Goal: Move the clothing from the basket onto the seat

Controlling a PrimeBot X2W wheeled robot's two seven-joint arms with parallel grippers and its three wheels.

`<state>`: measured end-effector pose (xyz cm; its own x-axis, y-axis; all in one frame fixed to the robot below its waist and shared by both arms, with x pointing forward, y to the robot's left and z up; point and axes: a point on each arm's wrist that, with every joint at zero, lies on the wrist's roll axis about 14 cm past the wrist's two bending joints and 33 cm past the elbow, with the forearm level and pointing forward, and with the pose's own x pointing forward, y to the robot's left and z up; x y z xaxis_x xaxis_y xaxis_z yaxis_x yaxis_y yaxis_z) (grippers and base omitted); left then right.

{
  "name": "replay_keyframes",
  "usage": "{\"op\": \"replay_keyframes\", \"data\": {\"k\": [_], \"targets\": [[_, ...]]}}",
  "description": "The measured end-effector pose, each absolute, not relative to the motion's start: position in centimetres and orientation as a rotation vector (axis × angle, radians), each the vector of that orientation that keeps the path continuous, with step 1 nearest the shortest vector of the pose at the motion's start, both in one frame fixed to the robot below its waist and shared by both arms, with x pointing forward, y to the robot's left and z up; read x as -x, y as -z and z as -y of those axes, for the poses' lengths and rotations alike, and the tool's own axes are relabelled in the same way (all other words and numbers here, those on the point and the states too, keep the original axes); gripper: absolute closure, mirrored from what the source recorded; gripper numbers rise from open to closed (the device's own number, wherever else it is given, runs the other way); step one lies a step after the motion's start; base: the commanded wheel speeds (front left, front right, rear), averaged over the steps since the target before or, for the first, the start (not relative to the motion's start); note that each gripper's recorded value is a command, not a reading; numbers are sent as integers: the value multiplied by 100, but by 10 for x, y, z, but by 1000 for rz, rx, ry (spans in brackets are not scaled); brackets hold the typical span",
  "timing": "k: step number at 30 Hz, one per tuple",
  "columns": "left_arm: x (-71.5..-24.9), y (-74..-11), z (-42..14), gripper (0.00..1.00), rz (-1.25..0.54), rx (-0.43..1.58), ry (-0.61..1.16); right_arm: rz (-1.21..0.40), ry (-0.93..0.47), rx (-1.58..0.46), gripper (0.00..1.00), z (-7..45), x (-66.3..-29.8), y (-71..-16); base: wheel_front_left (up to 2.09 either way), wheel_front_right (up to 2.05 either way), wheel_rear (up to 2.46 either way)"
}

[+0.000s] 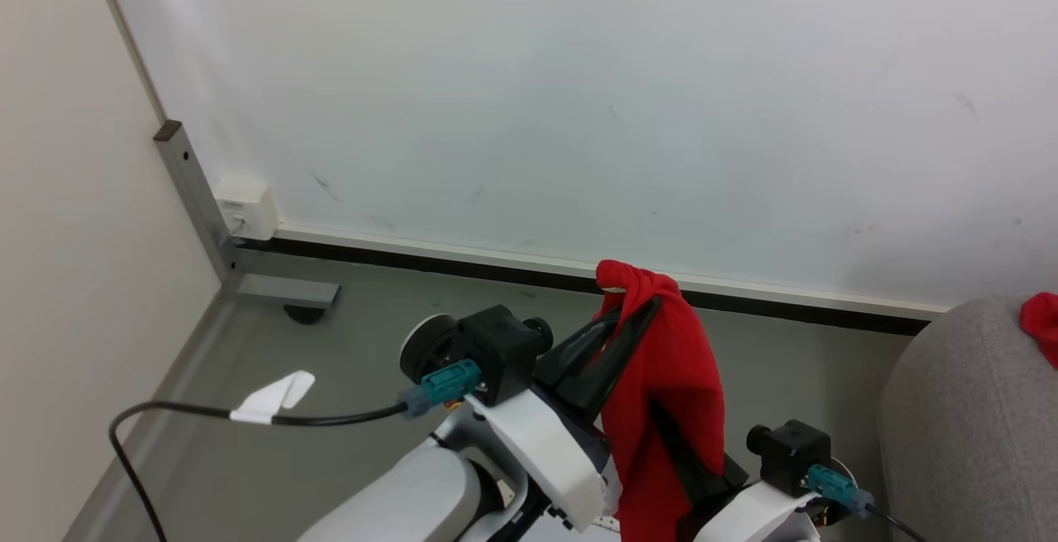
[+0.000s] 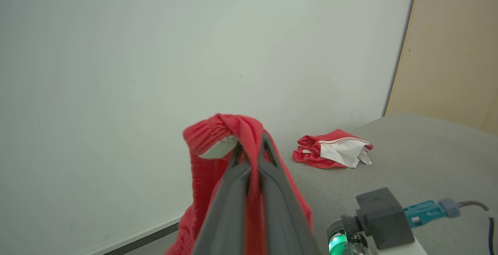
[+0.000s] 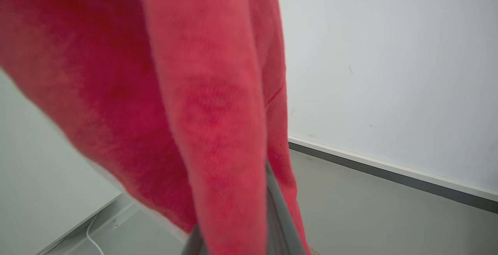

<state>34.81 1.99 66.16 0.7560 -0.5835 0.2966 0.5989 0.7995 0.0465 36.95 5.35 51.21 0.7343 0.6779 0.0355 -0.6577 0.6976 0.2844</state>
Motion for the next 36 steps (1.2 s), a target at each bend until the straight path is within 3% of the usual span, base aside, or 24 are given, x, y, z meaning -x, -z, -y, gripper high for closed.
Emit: {"op": "replay_keyframes", "data": {"k": [10, 20, 21, 22, 23, 36], "targets": [[-352, -655, -20, 100, 288, 54, 643, -42, -708, -314, 100, -43, -378, -521, 0, 0, 0], [-353, -630, -14, 100, 220, 66, 663, 32, -566, -340, 100, 8, -402, -537, 0, 0, 0], [-353, -630, -12, 91, 221, 80, 666, 40, -551, -341, 100, 14, -404, -539, 0, 0, 0], [-353, -630, -9, 36, 217, 92, 672, 48, -536, -344, 100, 19, -406, -541, 0, 0, 0], [-353, -629, -7, 0, 213, 96, 680, 57, -520, -348, 100, 25, -407, -543, 0, 0, 0], [-352, -611, 42, 0, 167, 123, 826, 180, -246, -317, 100, 137, -413, -563, 0, 0, 0]]}}
